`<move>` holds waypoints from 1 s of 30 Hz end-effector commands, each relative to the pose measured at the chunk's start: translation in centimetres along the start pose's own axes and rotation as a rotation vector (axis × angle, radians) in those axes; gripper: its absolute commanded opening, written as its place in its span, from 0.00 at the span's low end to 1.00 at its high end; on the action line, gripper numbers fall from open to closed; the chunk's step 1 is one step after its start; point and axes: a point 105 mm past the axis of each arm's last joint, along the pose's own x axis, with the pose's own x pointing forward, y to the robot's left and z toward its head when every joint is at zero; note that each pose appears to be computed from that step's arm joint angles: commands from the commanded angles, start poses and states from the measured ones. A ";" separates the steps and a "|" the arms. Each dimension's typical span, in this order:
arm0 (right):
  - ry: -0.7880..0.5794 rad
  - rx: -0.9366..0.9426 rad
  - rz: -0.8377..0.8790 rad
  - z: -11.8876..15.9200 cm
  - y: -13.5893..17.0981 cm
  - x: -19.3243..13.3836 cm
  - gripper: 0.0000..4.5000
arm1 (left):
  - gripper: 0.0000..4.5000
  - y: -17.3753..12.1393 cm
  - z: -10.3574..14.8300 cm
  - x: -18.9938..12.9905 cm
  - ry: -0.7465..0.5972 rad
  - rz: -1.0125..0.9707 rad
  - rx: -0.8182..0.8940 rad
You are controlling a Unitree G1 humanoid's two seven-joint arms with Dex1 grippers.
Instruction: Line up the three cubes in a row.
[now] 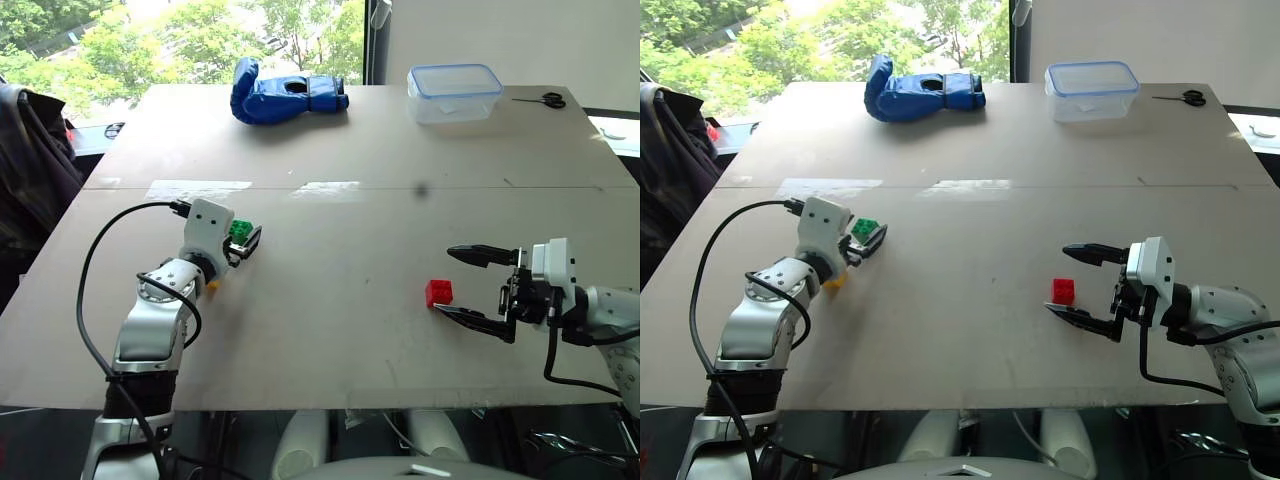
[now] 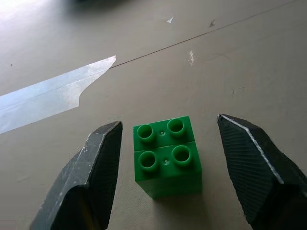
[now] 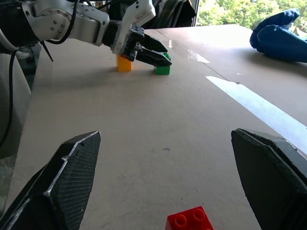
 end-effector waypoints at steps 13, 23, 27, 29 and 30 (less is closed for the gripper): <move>-0.015 -0.060 -0.012 1.1 -0.3 -0.4 1.00 | 0.74 -0.1 -1.8 -0.1 0.144 0.014 -0.118; -0.010 -0.068 -0.019 1.2 -0.5 -0.6 1.00 | 0.56 -0.6 -1.5 0.0 0.184 -0.007 -0.123; -0.010 -0.068 -0.021 1.2 -0.4 -0.6 1.00 | 0.28 -0.2 -0.3 0.4 0.118 0.014 -0.119; -0.009 -0.069 -0.022 1.2 -0.4 -0.6 1.00 | 0.28 -0.3 0.2 0.6 0.089 0.010 -0.115; -0.009 -0.068 -0.023 1.1 -0.4 -0.6 1.00 | 0.28 -0.4 0.3 0.7 0.084 0.004 -0.115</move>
